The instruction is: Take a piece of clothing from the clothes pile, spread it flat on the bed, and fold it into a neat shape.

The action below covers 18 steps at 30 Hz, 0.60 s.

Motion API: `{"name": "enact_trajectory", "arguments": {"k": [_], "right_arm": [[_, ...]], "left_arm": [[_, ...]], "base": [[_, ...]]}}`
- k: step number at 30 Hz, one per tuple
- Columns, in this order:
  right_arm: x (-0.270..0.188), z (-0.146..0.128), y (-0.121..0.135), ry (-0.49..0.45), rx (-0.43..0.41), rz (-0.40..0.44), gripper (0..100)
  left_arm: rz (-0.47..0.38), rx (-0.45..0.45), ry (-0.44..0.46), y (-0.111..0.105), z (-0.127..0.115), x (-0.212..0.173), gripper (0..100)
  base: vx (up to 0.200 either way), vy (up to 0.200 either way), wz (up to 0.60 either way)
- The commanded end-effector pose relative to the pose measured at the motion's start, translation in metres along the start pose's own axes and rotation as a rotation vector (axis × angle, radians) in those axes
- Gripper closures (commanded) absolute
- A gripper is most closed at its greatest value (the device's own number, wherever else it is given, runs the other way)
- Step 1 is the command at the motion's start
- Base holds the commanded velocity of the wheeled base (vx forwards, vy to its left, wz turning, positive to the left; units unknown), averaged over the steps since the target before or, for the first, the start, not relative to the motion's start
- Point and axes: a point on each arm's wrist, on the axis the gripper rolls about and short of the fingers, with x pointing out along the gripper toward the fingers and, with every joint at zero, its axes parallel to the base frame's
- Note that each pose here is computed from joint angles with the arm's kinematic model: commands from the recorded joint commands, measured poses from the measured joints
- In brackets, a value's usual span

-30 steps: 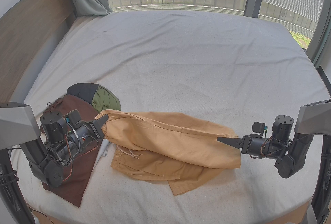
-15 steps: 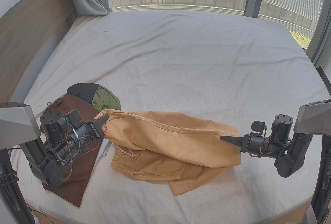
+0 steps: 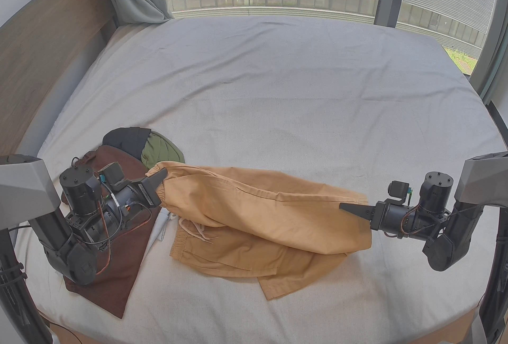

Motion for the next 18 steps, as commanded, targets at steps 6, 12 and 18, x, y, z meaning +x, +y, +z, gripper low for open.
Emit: {"name": "enact_trajectory", "arguments": {"k": [6,12,18], "right_arm": [[-0.007,0.016,0.033,-0.039,-0.065,0.060,100],[-0.010,0.019,0.055,-0.045,-0.102,0.108,100],[-0.012,0.023,0.058,-0.057,-0.111,0.112,100]], "left_arm": [[-0.020,0.013,-0.052,0.000,0.012,0.007,100],[-0.067,0.024,-0.070,-0.007,0.021,0.003,100],[-0.091,0.032,-0.086,-0.007,0.029,0.002,100]], "base": [[0.000,0.000,0.00],[0.000,0.000,0.00],[0.000,0.000,0.00]]}}
